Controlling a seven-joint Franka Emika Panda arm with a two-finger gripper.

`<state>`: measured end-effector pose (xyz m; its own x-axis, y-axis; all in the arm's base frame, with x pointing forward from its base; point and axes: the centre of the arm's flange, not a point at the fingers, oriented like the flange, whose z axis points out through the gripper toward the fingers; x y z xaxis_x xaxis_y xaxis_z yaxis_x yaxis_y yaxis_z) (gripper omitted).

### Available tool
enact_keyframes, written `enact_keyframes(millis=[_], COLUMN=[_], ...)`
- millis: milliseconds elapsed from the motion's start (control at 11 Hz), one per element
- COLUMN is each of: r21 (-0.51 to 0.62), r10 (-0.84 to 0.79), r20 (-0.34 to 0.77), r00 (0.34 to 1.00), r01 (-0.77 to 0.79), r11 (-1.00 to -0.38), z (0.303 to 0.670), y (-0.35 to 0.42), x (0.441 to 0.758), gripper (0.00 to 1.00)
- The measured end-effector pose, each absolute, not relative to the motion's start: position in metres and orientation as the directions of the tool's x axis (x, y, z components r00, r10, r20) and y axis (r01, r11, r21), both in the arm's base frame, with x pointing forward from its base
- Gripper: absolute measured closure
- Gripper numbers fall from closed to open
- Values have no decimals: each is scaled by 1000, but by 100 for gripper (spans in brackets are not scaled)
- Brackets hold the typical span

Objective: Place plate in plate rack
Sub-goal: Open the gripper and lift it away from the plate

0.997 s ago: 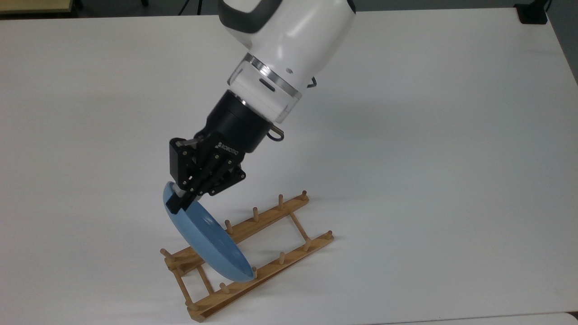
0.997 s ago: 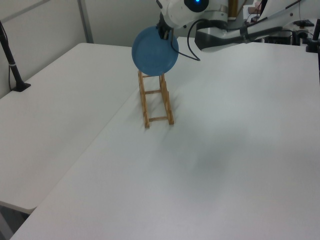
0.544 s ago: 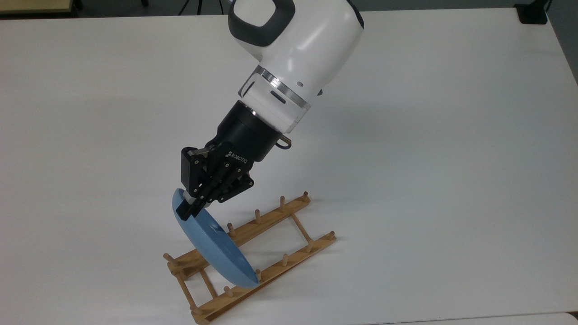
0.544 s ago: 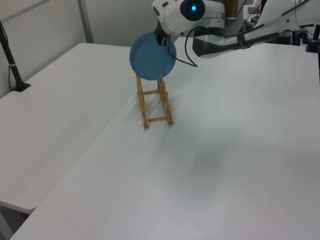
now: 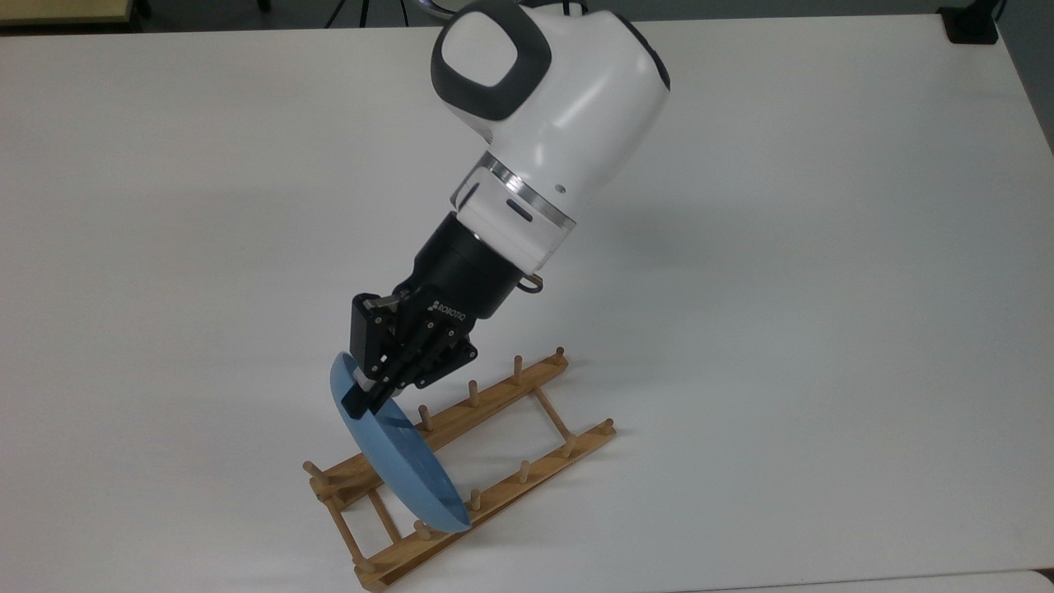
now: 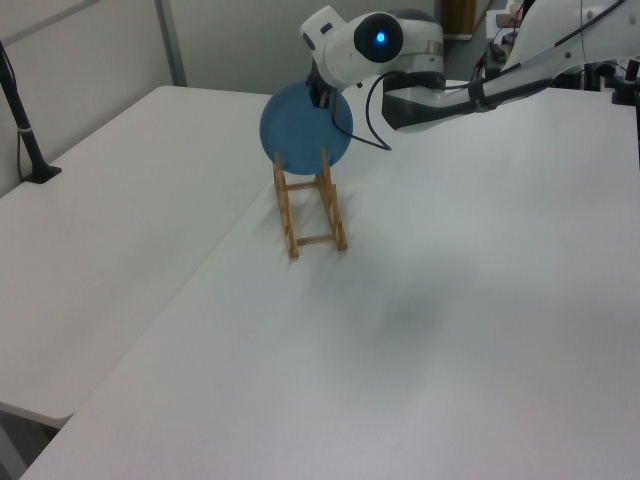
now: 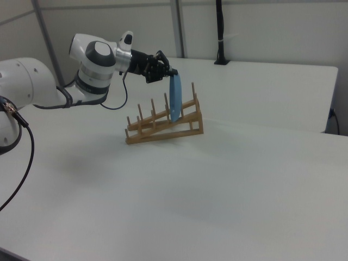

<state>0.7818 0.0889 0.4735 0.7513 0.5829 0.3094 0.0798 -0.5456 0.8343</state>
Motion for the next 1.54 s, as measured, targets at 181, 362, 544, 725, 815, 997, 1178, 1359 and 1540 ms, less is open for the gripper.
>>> enact_keyframes(millis=[181,362,544,725,815,997,1178,1359,1540], r21=[832,796,739,611,507,280,147,79,32], r10=[578,520,442,339,256,47,-139,-273,-242], r20=[311,394,496,627,681,705,587,393,176], r00=[754,758,747,701,686,708,798,878,954], r01=[78,1,-96,-173,-189,-217,-273,-328,-251], r11=[-550,-605,-667,-772,-841,-935,-951,-941,-967], z=[465,465,468,482,491,512,510,502,513], y=[91,91,95,125,143,165,166,140,90], x=[783,783,783,778,772,754,728,696,658], gripper=[72,40,11,0,0,0,0,0,0])
